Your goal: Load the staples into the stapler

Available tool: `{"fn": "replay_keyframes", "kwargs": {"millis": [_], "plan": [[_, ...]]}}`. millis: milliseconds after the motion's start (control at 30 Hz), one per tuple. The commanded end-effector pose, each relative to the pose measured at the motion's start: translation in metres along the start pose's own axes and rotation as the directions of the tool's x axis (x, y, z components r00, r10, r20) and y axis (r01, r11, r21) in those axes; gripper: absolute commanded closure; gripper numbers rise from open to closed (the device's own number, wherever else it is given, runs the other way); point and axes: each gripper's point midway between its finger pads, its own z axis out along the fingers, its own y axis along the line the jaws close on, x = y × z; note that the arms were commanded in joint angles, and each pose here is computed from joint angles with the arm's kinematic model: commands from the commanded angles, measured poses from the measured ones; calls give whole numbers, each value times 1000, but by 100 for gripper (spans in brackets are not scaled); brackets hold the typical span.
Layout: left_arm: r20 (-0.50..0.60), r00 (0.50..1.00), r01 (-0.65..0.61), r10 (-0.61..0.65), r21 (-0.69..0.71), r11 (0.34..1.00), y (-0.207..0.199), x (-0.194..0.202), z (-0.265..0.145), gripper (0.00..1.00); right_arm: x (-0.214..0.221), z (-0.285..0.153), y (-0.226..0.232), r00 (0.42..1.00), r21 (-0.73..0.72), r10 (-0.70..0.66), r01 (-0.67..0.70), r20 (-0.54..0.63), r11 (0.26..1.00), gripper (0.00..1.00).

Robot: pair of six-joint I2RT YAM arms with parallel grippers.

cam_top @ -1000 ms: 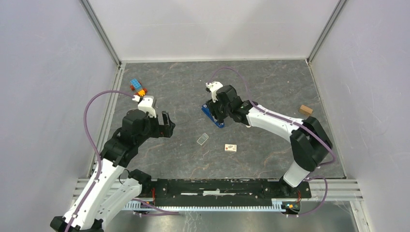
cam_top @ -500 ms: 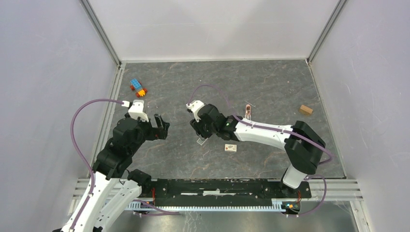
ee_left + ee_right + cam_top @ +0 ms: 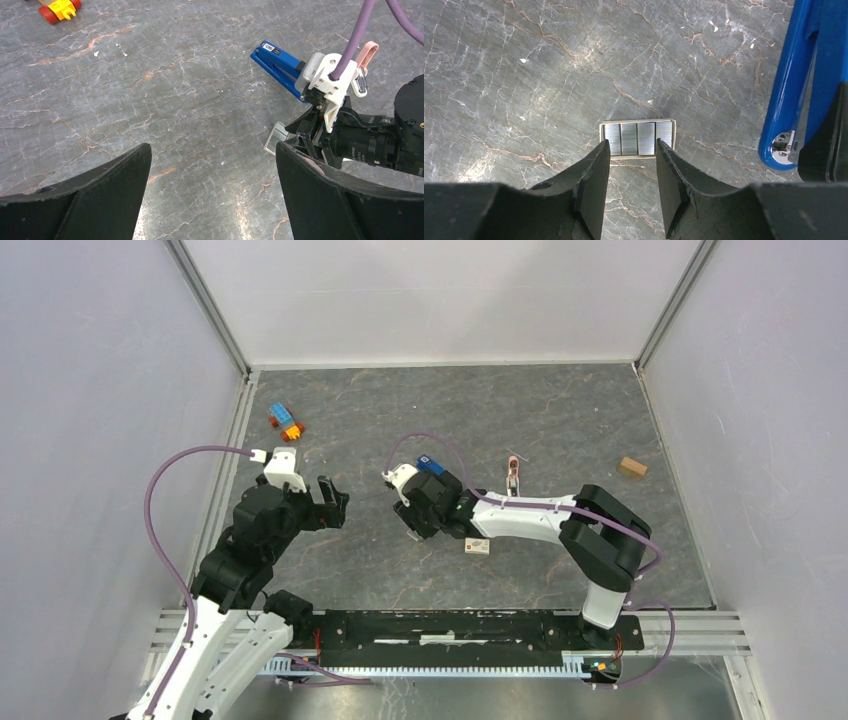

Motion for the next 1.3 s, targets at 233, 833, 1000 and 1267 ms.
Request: {"fn": "replay_keyframes", "kwargs": {"millis": [233, 833, 1000, 1267], "plan": [[26, 1000, -4, 4, -11, 1000, 2, -6, 1, 0, 2, 11, 3, 1000, 15, 9, -9, 16, 1000, 58], [24, 1000, -3, 3, -10, 1000, 1, -5, 2, 0, 11, 18, -1, 1000, 38, 13, -12, -10, 999, 59], [24, 1000, -3, 3, -8, 1000, 1, -5, 2, 0, 12, 17, 2, 1000, 21, 23, -22, -14, 1000, 60], [23, 1000, -1, 1, -7, 1000, 1, -5, 2, 0, 15, 17, 7, 999, -5, 24, -24, -27, 1000, 60]]}}
